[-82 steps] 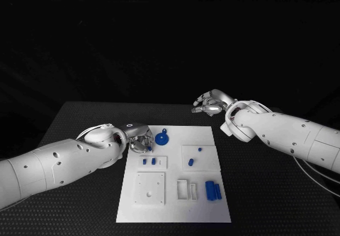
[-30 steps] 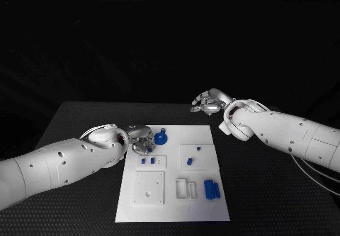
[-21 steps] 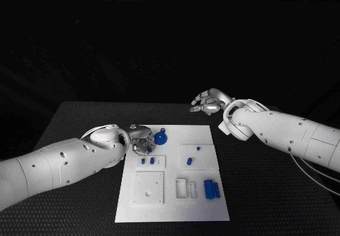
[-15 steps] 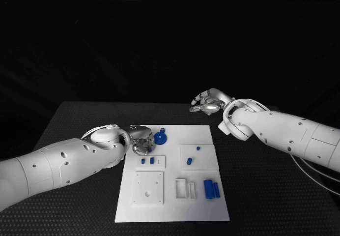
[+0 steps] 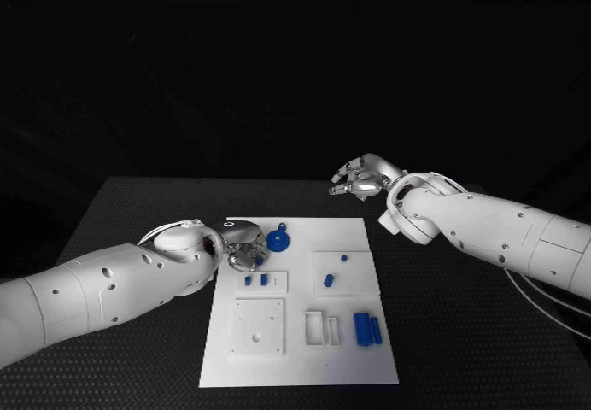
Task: Assemble the parts on the task board
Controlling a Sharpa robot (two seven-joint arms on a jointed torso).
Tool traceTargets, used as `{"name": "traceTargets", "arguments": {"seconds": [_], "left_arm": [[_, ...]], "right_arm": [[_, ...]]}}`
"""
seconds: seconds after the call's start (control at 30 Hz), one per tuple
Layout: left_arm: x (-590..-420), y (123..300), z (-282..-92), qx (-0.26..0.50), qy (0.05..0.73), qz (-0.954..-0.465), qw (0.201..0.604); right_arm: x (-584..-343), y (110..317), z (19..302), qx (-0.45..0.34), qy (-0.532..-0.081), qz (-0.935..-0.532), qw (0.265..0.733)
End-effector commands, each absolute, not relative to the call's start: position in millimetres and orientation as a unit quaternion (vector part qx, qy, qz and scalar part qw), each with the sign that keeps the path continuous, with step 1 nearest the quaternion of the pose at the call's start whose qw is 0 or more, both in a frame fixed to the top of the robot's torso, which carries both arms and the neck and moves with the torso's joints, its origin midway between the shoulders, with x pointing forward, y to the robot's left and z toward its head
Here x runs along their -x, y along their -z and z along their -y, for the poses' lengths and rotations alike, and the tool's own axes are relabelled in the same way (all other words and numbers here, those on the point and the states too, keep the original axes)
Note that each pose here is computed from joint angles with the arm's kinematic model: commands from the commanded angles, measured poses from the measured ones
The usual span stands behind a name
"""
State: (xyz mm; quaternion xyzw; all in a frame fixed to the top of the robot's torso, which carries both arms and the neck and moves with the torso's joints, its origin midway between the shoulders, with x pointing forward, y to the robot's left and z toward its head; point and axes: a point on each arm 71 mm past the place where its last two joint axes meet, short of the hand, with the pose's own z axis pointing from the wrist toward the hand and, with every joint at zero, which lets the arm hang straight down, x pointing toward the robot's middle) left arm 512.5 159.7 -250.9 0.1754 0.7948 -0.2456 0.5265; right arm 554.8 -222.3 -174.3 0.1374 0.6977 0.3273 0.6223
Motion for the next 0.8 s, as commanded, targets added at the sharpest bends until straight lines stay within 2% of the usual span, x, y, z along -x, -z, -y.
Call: {"name": "traceTargets", "arguments": {"seconds": [0.03, 0.8], "left_arm": [[-509.2, 257.9, -161.4, -0.176, 0.243, -0.805, 0.512], [-511.1, 257.4, -168.7, -0.168, 0.232, -0.804, 0.52]], "right_arm": [[-554.6, 174.5, 221.7, -0.133, -0.331, -0.699, 0.62], [-554.4, 174.9, 222.9, -0.134, -0.33, -0.7, 0.62]]}}
